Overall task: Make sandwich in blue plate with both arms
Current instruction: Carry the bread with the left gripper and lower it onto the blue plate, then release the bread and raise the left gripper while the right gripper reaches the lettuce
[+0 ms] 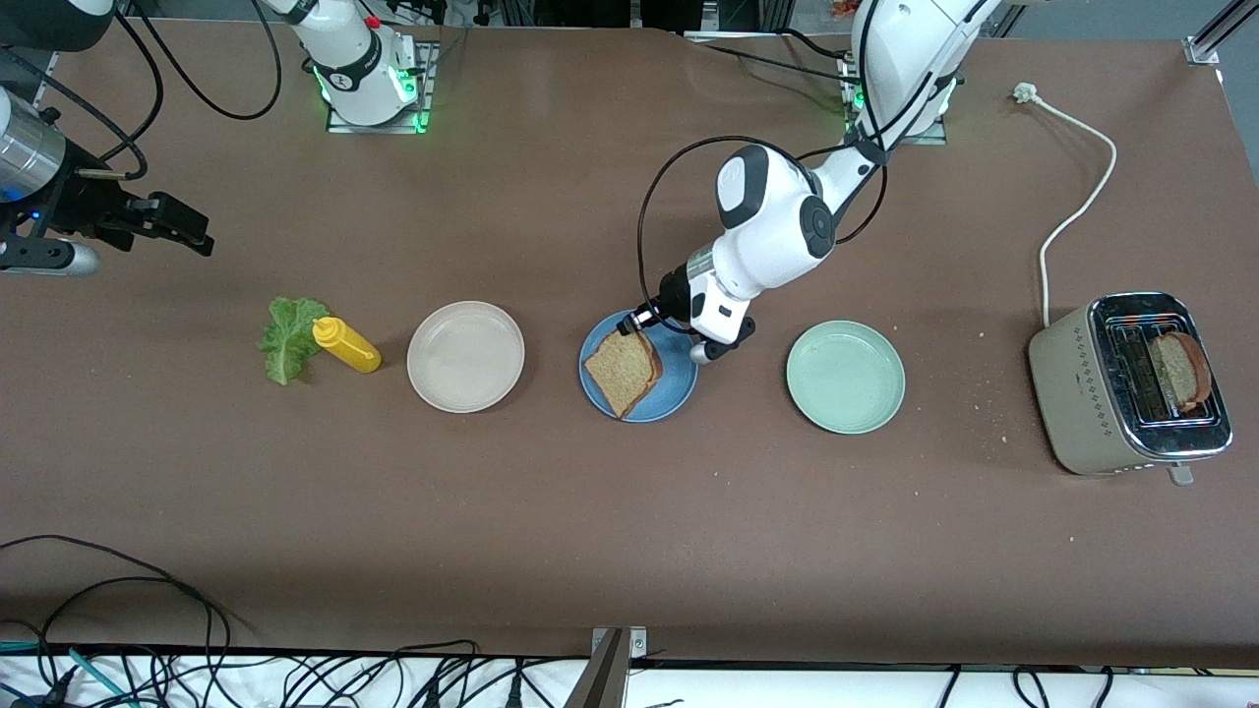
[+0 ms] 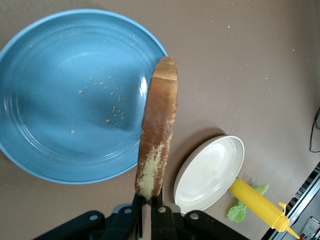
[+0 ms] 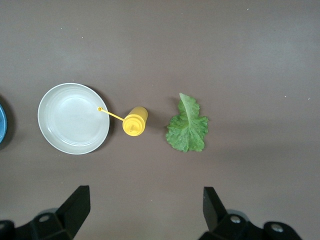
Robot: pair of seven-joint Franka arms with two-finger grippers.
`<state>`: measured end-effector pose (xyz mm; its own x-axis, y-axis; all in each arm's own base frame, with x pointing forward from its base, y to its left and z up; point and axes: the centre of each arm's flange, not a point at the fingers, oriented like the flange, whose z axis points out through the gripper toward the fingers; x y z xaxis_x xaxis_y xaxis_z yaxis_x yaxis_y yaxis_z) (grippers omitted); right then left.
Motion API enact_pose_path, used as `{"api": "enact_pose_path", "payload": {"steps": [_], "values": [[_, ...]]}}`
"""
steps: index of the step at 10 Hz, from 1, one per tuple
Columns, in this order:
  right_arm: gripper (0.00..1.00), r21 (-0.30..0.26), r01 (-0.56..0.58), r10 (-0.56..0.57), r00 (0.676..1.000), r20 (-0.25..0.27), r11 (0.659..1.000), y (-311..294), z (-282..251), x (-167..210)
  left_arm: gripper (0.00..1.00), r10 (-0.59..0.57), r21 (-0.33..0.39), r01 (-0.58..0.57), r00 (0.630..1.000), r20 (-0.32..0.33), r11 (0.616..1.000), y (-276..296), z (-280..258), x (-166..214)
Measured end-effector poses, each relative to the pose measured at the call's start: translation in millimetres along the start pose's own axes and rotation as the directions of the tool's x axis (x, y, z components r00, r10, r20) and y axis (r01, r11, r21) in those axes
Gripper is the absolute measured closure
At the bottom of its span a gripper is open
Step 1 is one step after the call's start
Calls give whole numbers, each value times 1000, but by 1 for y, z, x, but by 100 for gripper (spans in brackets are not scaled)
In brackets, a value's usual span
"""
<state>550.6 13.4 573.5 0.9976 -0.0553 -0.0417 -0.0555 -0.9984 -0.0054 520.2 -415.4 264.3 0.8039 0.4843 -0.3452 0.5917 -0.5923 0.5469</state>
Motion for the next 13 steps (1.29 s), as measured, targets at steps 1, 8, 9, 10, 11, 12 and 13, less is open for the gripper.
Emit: {"api": "enact_pose_path", "payload": {"steps": [1,8,9,10,11,12,13], "values": [[0,0,-1,1,1000,0,1000,0,0,0,92,1,5,-1,1000,4,1000,-2,3,-2],[0,-2,2,-2,1000,24,1000,-2,12,6,76,-6,23,6,1000,11,1000,-10,13,-1],[0,-2,2,-2,1000,27,1000,-2,14,6,63,-10,23,10,1000,9,1000,-10,13,0],[0,-3,2,-2,999,36,1000,-3,19,9,44,-20,30,20,1000,6,999,-15,14,3],[0,-3,2,-2,999,44,1000,-3,23,10,31,-30,42,30,1000,3,999,-21,16,6],[0,-4,3,-3,999,47,1000,-3,25,11,18,-39,57,39,999,1,998,-30,18,8],[0,-4,3,-2,999,50,1000,-3,27,12,2,-47,74,47,999,5,996,-38,21,9]]}}
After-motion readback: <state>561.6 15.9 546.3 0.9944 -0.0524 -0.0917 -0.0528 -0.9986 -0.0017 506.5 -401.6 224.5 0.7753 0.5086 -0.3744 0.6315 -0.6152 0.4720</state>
